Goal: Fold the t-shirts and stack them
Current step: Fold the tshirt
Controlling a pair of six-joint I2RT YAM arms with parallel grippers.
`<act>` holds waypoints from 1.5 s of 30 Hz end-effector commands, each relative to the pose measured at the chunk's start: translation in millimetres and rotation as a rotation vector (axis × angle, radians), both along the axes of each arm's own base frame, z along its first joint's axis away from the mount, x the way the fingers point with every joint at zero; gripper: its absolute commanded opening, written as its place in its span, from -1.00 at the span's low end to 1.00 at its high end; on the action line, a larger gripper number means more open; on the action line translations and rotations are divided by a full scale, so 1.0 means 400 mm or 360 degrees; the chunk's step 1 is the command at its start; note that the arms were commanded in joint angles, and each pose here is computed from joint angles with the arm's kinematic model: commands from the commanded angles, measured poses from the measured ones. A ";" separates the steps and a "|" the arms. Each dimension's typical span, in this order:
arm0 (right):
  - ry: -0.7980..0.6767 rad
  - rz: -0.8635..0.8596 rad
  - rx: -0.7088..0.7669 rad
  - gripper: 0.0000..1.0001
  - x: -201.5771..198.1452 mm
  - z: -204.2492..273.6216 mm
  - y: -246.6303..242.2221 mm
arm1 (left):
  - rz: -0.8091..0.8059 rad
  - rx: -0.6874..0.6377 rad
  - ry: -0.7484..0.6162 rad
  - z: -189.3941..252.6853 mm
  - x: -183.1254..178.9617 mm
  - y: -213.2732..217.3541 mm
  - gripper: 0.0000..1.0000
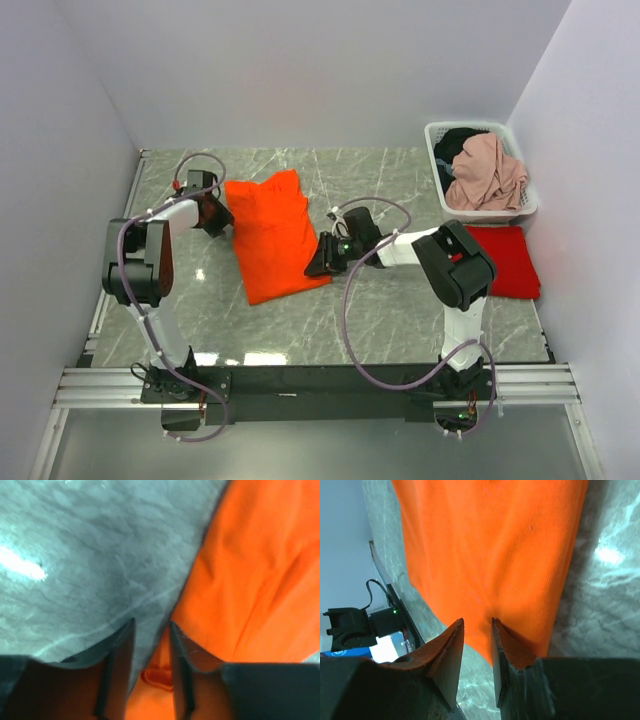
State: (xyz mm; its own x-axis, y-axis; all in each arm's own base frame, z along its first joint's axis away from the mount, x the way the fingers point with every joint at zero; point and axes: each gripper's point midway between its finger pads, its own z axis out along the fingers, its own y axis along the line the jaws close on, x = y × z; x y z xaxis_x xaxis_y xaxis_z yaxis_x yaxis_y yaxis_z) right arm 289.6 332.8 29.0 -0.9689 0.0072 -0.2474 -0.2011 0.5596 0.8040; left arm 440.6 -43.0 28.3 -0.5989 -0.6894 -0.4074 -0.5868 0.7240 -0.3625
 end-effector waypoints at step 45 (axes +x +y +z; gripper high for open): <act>0.0076 0.0000 0.0170 -0.38 -0.018 0.035 -0.083 | -0.0362 -0.0380 0.0099 -0.019 -0.533 -0.262 -0.54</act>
